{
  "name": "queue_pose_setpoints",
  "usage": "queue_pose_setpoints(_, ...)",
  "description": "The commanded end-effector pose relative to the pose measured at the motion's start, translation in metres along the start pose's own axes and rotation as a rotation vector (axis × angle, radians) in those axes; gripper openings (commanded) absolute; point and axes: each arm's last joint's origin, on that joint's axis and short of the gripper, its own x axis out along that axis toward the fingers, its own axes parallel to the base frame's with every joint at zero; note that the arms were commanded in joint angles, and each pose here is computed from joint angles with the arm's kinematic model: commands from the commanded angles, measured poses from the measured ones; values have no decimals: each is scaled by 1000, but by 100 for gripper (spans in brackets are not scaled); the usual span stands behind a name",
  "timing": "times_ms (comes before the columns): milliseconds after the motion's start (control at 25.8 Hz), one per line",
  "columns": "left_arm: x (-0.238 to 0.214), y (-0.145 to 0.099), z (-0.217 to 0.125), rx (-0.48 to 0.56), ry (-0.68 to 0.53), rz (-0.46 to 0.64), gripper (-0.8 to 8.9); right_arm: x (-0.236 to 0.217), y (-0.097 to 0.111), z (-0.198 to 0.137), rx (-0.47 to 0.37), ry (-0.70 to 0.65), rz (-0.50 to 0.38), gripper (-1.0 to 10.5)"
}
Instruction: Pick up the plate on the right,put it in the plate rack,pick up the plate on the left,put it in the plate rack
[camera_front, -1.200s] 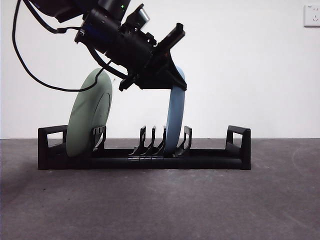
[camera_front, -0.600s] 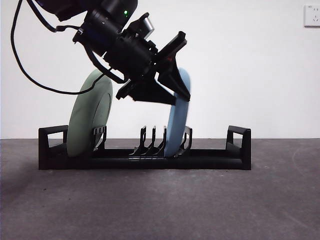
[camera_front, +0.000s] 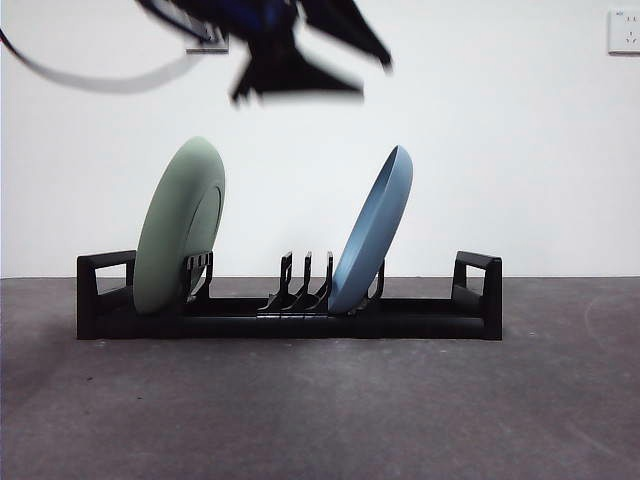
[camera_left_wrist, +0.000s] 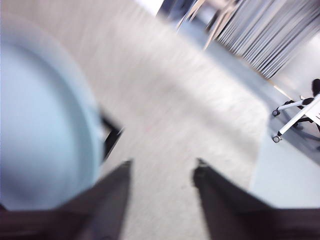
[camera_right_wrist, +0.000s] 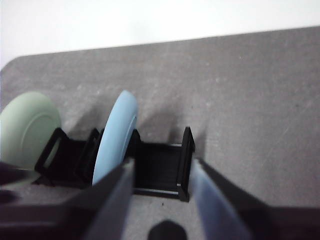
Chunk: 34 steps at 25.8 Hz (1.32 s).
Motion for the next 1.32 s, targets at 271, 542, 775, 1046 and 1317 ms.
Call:
queue_pose_setpoints(271,-104,-54,16,285,-99,375,-8,0,0,-3,-70,26,1,-12)
queue_pose_setpoints(542,-191,-73,-12,294,-152,798,-8,-12,10,-15,-157,-118,51,-12)
queue_pose_setpoints(775,-209,-68,-79,253,-170,848,-8,-23,4,-64,-169,-223,28,-12)
queue_pose_setpoints(1046,-207,-60,-129,240,-238,844,-8,-30,-5,-115,-171,-218,26,-12)
queue_pose_setpoints(1317,-207,-60,-136,224,-178,840,-4,-30,-7,-119,-159,-187,-47,2)
